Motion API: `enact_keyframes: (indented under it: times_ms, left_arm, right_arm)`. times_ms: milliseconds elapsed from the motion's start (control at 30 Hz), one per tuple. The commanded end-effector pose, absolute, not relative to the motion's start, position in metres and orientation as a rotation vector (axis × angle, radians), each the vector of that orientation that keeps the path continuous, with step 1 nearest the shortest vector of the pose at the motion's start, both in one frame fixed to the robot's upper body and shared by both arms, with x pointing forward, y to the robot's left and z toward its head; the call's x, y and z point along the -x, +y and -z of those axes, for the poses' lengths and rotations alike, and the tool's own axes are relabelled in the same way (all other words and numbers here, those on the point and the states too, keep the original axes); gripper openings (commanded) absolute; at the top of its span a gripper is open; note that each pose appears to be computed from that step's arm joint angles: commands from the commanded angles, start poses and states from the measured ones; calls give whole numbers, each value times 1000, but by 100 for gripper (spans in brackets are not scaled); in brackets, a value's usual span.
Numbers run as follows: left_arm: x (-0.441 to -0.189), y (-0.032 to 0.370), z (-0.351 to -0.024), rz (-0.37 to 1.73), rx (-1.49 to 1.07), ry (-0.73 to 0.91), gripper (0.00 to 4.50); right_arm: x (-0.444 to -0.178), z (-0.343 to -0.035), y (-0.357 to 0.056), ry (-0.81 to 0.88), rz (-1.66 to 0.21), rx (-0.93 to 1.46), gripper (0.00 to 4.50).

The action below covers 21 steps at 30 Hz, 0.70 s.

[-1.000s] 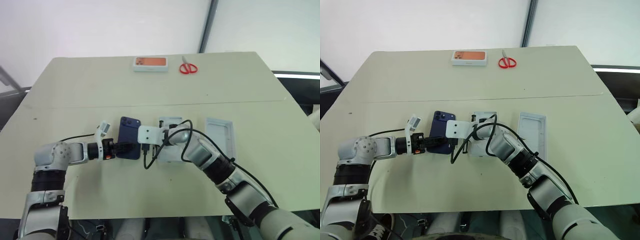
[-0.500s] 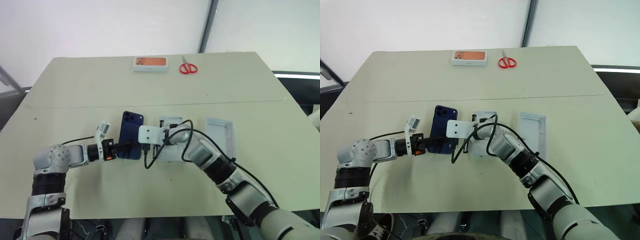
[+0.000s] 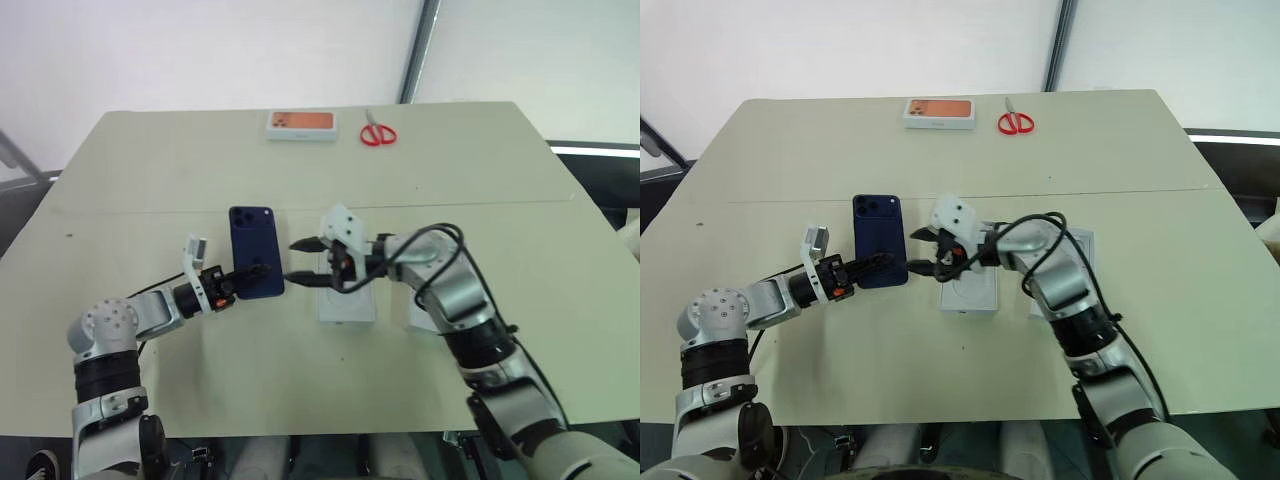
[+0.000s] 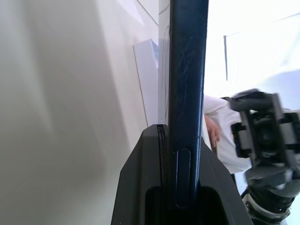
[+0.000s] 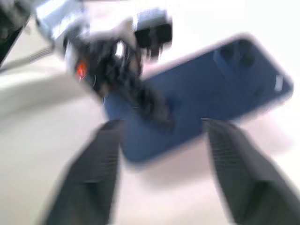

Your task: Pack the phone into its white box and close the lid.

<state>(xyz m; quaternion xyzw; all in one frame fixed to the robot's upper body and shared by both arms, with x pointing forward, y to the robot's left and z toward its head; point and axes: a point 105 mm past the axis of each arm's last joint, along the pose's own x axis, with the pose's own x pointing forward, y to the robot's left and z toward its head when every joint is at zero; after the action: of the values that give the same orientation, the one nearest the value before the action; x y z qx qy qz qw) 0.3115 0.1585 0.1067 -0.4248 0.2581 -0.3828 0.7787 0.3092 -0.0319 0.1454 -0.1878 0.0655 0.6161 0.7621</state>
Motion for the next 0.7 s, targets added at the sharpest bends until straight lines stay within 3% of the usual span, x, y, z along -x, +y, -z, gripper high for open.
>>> enact_keyframes:
  times_ms: [33,167,467,567,633,700]
  left_arm:
    - [-311,161,-130,879,922,463,0]
    - [-310,158,-128,874,907,474,0]
    - [-310,151,-127,885,880,486,0]
    - [-310,151,-127,880,874,489,0]
    - [-310,149,-127,884,868,495,0]
    - [-308,147,-128,894,852,498,0]
  right_arm:
    - [-277,-140,-48,179,-1459,512,430]
    - [-265,-126,-65,199,-1464,673,430]
    - [-276,-108,-71,245,-1382,734,430]
    - [-276,-102,-74,272,-1372,740,346]
    - [-278,-97,-78,293,-1356,757,249]
    - [-280,-96,-78,297,-1347,753,249]
